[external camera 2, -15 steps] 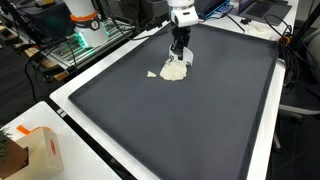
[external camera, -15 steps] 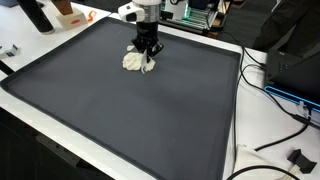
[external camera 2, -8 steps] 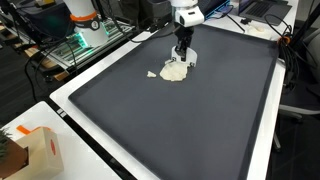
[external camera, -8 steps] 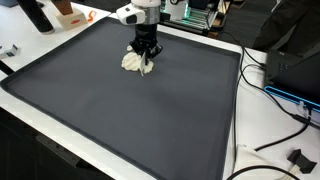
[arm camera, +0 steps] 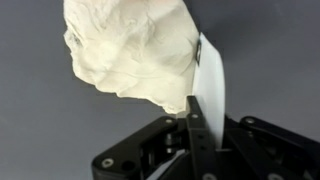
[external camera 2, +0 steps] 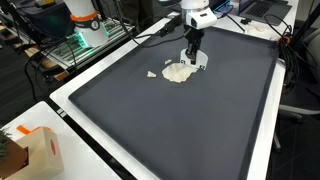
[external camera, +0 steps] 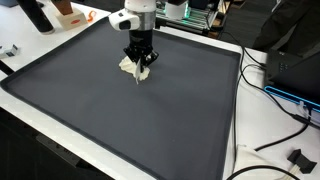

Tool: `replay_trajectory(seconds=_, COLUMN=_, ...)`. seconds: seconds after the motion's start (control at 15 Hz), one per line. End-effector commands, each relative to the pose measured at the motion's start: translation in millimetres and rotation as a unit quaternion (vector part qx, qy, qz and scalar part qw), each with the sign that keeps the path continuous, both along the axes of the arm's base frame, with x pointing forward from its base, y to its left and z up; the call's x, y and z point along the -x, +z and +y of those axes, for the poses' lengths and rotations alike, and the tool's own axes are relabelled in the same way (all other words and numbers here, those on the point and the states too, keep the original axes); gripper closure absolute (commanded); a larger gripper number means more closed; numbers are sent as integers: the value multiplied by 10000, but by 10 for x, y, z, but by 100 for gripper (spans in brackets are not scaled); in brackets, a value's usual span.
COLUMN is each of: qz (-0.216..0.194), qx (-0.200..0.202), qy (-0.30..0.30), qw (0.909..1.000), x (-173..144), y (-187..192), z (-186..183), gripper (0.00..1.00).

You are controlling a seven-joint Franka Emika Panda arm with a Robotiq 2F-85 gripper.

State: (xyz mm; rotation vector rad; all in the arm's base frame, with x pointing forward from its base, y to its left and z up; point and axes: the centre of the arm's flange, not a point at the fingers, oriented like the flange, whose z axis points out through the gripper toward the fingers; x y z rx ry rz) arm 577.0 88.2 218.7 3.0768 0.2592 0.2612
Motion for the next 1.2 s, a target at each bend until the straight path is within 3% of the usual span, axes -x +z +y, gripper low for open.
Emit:
replay_trajectory(seconds=0.0, qz=-16, qx=-62, qy=-172, qw=9998, x=-313, y=-442, z=-36, gripper=99)
replay_trajectory(seconds=0.2, qz=74, qx=-94, qy=-212, qw=9997, x=-222, y=-468, z=-45, gripper=99)
replay_trajectory(seconds=0.53, qz=205, qx=-159, qy=-297, qw=9992, x=220, y=-545, z=-102, gripper=99)
replay_trajectory(seconds=1.13, qz=93, qx=-143, qy=-420, qw=9990, x=825, y=-524, z=-177, gripper=99)
